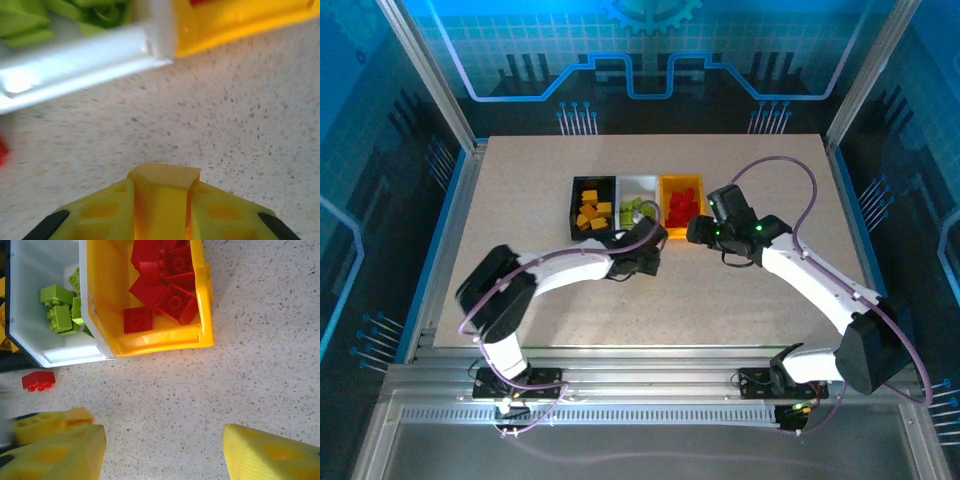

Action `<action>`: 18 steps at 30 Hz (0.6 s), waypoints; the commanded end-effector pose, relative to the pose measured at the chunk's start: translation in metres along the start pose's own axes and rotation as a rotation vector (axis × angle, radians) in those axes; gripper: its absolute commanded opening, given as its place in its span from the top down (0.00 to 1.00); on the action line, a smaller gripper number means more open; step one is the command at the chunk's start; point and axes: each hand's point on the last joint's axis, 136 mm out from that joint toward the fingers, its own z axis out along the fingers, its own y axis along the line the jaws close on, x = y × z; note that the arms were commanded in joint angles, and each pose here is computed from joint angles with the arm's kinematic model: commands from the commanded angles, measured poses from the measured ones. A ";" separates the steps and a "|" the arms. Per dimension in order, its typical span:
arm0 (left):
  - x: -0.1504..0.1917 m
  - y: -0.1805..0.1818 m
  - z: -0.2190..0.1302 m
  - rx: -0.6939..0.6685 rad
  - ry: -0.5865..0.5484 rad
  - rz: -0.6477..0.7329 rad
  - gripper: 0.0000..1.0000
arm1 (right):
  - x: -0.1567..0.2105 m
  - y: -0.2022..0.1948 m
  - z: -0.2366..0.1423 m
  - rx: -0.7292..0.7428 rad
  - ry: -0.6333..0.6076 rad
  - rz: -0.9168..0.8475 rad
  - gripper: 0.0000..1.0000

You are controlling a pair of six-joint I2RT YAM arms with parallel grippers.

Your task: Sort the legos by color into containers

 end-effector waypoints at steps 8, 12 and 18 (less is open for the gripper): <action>-0.096 0.125 -0.048 -0.179 -0.244 -0.304 0.71 | -0.007 0.004 0.004 -0.011 -0.008 0.042 0.36; -0.118 0.158 -0.023 -0.250 -0.223 -0.352 0.71 | -0.005 0.004 0.006 -0.010 0.002 0.043 0.36; -0.139 0.173 0.008 -0.286 -0.187 -0.369 0.53 | -0.003 0.002 0.003 -0.003 0.004 0.037 0.36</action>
